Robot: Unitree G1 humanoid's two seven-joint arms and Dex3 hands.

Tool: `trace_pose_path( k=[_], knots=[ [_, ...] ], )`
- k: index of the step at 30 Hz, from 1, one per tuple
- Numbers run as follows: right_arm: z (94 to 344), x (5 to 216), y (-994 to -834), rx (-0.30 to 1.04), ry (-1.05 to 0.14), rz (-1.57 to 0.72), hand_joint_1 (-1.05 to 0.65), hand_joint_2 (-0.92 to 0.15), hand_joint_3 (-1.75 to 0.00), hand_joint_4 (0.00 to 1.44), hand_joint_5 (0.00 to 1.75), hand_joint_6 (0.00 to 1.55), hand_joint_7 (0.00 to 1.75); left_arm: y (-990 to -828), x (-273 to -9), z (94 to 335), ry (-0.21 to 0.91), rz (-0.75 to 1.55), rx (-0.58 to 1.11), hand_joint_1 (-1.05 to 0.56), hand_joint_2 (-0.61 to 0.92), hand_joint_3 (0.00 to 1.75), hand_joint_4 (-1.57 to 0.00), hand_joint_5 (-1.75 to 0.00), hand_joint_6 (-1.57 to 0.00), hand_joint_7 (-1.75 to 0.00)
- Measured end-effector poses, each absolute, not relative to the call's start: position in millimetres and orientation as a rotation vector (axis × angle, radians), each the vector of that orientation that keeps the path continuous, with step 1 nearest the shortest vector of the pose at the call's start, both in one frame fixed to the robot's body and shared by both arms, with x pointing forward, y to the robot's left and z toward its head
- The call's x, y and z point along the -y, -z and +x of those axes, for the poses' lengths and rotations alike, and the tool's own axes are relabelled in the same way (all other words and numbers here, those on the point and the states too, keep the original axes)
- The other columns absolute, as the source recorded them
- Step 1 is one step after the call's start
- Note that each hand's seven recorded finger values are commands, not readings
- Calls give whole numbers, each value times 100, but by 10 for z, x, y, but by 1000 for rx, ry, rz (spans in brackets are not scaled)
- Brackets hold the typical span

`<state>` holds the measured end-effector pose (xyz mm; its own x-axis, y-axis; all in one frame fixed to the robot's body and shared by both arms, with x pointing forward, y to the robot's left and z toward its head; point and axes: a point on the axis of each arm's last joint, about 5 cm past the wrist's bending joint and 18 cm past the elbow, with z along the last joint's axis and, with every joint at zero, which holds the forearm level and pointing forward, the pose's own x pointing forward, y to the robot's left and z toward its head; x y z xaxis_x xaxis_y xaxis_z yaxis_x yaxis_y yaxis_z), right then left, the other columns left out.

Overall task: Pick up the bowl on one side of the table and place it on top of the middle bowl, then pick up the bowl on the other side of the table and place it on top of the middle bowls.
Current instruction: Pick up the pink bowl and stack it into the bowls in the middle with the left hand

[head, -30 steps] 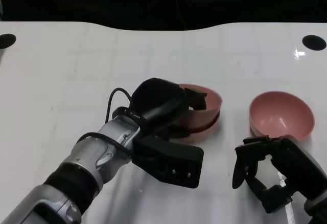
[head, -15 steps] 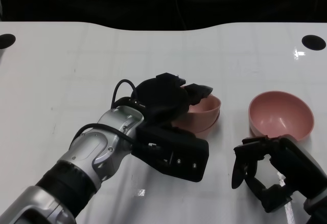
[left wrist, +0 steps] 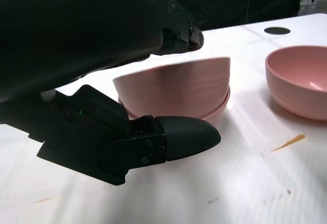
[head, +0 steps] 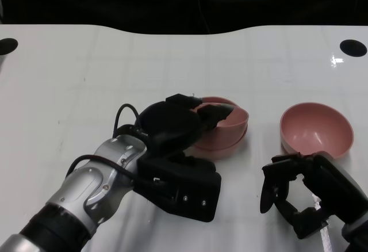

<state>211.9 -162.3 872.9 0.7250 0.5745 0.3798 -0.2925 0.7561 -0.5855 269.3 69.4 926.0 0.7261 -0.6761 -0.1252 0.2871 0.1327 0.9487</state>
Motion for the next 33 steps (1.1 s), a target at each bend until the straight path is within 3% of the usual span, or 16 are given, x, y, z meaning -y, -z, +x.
trace_pose_path(
  k=[6,33],
  knots=[
    [2111,1626,-8723,580,-505,-521,22,-5,-163,101,161,101,118,-9210,-714,2663,737,1269,367,-71,92,84,0,-26,-13,-3],
    [2101,1620,-8756,578,-523,-525,25,-5,-160,101,156,102,116,-9114,-706,2649,810,1277,317,-70,92,89,0,-21,-14,-2]
  ],
)
